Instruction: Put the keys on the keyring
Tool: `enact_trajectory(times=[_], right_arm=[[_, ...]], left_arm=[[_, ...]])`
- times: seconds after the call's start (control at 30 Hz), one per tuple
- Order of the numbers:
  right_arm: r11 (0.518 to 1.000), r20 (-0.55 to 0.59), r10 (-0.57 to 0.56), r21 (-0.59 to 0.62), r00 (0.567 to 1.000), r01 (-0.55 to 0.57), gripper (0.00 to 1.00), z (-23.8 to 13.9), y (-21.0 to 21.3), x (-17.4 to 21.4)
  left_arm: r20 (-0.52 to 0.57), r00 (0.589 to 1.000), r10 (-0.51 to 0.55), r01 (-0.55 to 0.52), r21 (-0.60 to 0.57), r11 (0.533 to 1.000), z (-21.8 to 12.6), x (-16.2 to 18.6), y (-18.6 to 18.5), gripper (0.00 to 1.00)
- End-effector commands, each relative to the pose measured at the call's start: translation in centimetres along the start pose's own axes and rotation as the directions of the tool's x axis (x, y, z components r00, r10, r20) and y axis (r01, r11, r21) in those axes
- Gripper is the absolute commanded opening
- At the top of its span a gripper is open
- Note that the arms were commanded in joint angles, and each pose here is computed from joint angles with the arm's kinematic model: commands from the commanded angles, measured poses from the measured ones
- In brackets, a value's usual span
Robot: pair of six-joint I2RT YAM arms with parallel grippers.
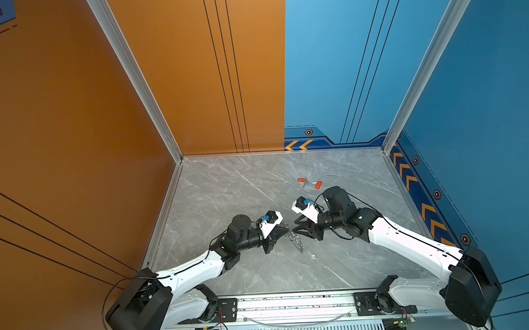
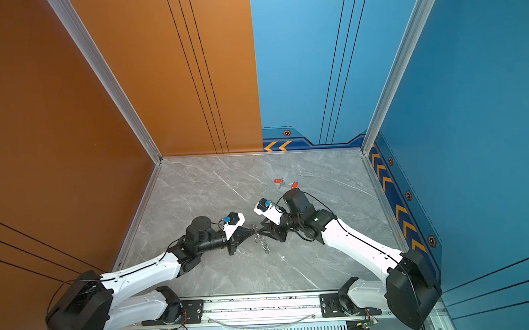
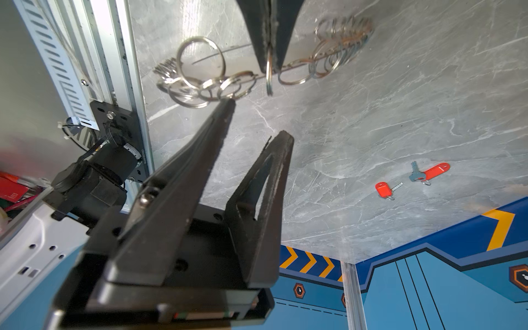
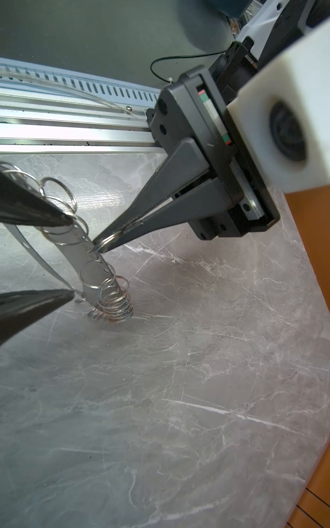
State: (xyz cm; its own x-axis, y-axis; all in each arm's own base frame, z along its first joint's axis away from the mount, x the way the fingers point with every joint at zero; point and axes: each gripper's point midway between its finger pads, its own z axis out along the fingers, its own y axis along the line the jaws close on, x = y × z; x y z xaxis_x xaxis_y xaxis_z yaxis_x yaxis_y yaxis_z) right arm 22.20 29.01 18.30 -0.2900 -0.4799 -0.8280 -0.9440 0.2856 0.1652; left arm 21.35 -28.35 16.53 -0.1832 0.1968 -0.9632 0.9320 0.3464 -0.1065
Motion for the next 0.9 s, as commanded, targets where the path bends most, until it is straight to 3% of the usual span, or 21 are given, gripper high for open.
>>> enact_trajectory(times=[0.0, 0.47, 0.87], right_arm=[[0.996, 0.054, -0.006, -0.089, 0.999, 0.011, 0.34, -0.7, 1.6, -0.6], [0.989, 0.068, -0.074, -0.125, 0.995, 0.082, 0.21, -0.2, 2.8, -0.2], [0.983, 0.115, -0.100, -0.143, 0.988, 0.116, 0.20, -0.6, 4.1, -0.7]], left_arm=[[0.048, 0.998, 0.031, -0.035, 0.071, 0.997, -0.5, -1.2, -1.3, 0.00], [0.092, 0.995, 0.045, -0.058, 0.143, 0.988, -1.2, -2.2, -3.0, 0.00], [0.097, 0.995, 0.034, -0.050, 0.159, 0.986, -1.2, -2.3, -3.2, 0.00]])
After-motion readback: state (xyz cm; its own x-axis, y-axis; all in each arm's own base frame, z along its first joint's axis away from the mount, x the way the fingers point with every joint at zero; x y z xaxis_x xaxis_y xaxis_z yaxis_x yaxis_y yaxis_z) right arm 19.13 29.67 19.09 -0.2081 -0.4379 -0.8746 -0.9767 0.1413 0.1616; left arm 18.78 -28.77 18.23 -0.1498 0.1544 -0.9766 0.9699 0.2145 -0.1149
